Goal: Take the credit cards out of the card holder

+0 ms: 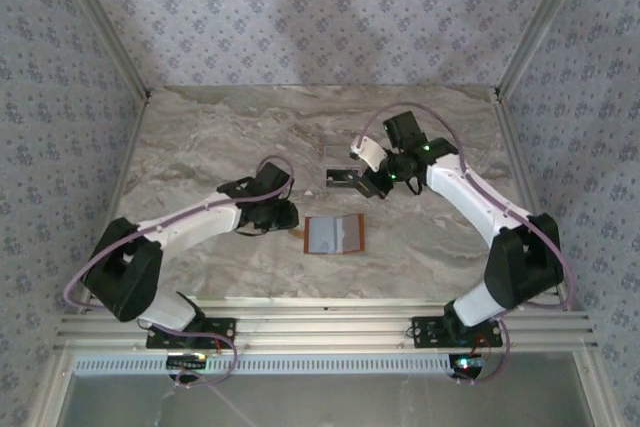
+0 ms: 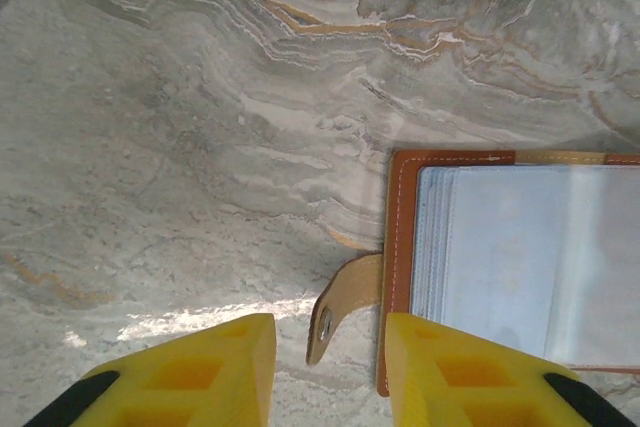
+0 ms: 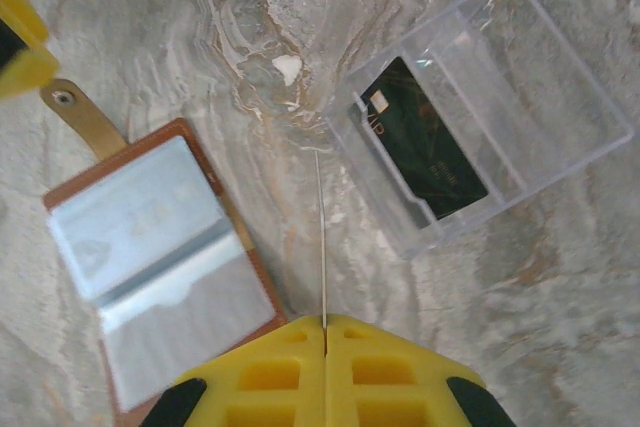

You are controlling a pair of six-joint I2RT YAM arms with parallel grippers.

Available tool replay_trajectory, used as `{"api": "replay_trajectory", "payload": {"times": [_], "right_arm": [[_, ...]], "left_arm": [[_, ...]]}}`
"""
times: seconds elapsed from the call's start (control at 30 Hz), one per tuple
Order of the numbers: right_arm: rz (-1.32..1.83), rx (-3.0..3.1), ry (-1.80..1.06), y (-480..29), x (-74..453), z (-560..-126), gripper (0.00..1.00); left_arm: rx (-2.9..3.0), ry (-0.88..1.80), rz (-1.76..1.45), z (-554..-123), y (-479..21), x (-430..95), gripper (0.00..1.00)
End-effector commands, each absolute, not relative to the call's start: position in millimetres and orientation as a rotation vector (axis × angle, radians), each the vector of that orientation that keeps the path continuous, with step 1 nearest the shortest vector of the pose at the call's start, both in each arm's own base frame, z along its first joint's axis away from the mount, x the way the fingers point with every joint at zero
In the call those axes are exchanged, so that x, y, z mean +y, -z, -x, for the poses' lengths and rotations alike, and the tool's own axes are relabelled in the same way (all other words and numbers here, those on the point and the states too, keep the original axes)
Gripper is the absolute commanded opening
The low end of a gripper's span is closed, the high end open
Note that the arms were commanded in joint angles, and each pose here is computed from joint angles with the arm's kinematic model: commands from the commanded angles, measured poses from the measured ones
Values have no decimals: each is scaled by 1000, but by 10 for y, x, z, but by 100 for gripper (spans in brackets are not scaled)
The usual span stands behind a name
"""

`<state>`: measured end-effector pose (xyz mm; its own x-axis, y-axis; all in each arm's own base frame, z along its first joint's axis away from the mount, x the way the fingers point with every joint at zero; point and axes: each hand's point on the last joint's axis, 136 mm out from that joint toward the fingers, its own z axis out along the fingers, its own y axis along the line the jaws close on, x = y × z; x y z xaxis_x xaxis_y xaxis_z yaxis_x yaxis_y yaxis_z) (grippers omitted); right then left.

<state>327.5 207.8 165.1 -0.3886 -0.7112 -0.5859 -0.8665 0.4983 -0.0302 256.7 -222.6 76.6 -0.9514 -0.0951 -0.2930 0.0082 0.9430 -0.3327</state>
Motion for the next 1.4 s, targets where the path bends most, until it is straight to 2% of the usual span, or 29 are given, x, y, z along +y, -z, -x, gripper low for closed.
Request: {"api": "replay_trajectory", "payload": {"times": [0.0, 0.47, 0.97, 1.37], "right_arm": [[1499, 2151, -263, -1636, 2006, -3325, 0], [1975, 1976, -193, -1523, 2287, -3556, 0], [2108, 1945, -172, -1283, 2461, -3895, 0], [2172, 1971, -202, -1024, 2531, -3924, 0]], "left_arm": [[2753, 493, 108, -2591, -838, -2127, 35], [2712, 526, 216, -2546, -909, -1792, 36], [2707, 517, 228, -2512, -962, -1722, 36], [2712, 508, 232, -2504, -960, -1699, 36]]}}
